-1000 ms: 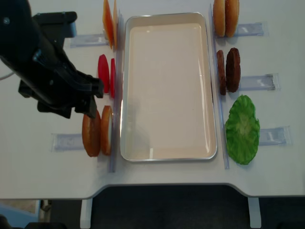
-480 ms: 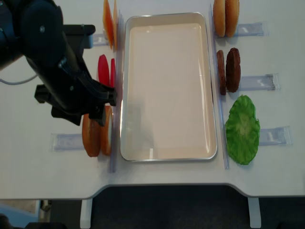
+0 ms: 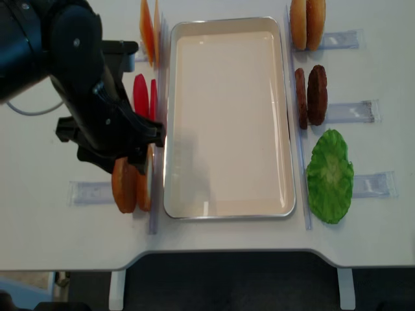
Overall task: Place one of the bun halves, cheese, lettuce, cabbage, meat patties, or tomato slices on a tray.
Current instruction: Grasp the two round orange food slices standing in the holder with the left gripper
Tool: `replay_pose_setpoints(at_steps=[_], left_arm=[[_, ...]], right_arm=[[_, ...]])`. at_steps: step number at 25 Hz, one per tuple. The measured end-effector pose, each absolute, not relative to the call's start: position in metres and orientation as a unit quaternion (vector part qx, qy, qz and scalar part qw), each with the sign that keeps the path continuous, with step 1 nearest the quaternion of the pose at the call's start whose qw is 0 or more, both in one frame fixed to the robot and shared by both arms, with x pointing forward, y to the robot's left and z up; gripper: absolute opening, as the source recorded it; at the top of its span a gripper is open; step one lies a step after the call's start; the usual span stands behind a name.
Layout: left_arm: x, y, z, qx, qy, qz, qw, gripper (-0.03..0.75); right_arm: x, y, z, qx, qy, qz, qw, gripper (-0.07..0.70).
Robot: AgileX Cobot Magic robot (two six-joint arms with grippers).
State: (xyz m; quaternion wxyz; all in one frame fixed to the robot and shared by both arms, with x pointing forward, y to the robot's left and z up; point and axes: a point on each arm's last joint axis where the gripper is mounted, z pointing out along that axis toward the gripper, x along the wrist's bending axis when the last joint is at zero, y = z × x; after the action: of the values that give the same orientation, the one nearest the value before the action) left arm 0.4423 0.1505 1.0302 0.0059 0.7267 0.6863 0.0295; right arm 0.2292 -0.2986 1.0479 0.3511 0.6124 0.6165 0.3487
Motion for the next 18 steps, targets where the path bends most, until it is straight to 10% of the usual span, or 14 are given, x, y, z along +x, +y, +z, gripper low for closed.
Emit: replay_pose_setpoints(at_steps=[18], left_arm=[[0.457, 0.137, 1.006, 0.726, 0.687, 0.02, 0.004, 0.462]], right_arm=[[0.229, -0.299, 1.048, 0.612, 0.616, 0.349, 0.351, 0.547]])
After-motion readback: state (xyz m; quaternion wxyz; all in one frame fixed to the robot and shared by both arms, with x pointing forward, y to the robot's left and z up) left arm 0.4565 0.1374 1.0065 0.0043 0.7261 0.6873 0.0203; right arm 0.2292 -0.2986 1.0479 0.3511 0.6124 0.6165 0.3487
